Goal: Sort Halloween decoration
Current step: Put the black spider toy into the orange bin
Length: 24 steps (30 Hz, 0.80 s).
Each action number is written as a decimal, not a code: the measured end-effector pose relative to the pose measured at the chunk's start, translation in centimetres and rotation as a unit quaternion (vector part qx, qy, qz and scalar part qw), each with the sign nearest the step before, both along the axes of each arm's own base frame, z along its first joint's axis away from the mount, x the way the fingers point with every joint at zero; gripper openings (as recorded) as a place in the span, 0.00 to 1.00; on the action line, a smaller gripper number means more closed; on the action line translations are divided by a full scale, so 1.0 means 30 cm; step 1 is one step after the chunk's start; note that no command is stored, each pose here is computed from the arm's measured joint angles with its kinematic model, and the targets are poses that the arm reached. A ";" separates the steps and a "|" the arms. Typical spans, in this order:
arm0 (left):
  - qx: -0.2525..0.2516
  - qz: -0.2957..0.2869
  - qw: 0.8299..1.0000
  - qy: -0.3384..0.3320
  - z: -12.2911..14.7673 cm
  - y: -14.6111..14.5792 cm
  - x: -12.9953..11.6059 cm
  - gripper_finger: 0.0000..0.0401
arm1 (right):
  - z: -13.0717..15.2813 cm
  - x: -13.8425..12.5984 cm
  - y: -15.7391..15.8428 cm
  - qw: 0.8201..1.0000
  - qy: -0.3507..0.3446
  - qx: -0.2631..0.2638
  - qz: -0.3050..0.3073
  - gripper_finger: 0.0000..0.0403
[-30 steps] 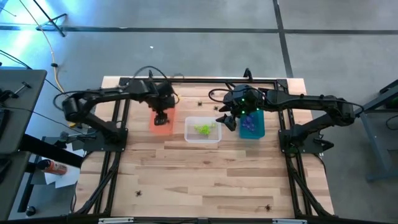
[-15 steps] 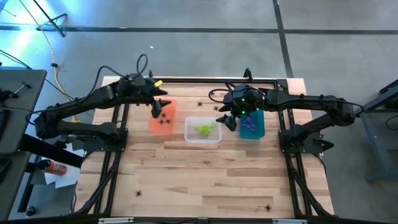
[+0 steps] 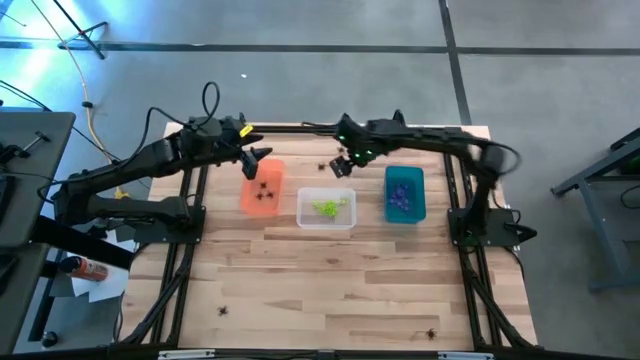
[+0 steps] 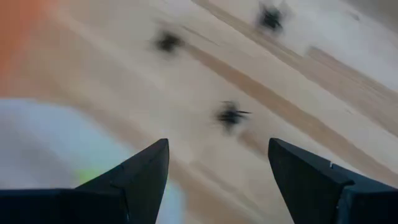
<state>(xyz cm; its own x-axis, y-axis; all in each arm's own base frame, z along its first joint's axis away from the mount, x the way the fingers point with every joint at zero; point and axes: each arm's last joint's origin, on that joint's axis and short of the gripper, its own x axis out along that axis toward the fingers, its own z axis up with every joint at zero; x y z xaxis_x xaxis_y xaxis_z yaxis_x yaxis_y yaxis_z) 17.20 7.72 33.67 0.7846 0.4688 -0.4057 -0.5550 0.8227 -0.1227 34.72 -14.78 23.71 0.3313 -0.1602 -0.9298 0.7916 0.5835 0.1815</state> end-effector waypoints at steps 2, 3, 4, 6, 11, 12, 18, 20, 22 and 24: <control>0.000 0.000 1.000 0.000 0.000 0.000 0.000 0.57 | -0.069 0.030 -0.036 0.999 0.043 0.015 -0.008 0.67; 0.000 0.000 1.000 0.000 0.000 0.000 0.000 0.57 | -0.106 0.046 -0.048 0.998 0.057 0.022 -0.008 0.67; 0.000 0.000 1.000 0.000 0.000 0.000 0.000 0.57 | -0.143 0.059 -0.059 0.997 0.070 0.027 -0.005 0.67; 0.000 0.000 1.000 0.000 0.000 0.000 0.000 0.57 | -0.206 0.077 -0.070 0.995 0.093 0.038 -0.003 0.67; 0.000 0.000 1.000 0.001 0.000 0.000 0.000 0.57 | -0.296 0.088 -0.100 0.991 0.129 0.021 -0.024 0.67; 0.000 0.000 1.000 0.001 0.000 0.000 0.000 0.57 | -0.309 0.086 -0.102 0.990 0.135 0.025 -0.031 0.67; 0.003 -0.001 1.000 0.004 -0.001 0.000 0.000 0.57 | -0.309 0.104 -0.112 0.993 0.115 -0.001 -0.037 0.67; 0.003 -0.001 1.000 0.004 -0.001 0.000 0.000 0.57 | -0.310 0.104 -0.112 0.993 0.114 -0.001 -0.041 0.67; 0.003 -0.001 1.000 0.005 -0.002 0.000 -0.001 0.57 | -0.312 0.101 -0.111 0.992 0.116 0.001 -0.041 0.65; 0.002 -0.001 1.000 0.005 -0.002 0.000 -0.001 0.57 | -0.317 0.096 -0.108 0.992 0.120 0.004 -0.040 0.63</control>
<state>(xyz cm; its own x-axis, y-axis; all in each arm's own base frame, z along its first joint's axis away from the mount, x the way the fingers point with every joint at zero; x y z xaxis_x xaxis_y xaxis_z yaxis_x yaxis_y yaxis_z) 17.18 7.73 33.59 0.7810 0.4693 -0.4121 -0.5547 0.8244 -0.1127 37.60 -18.02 14.21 0.0865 -0.1687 -0.9819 0.8567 0.5156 -0.0131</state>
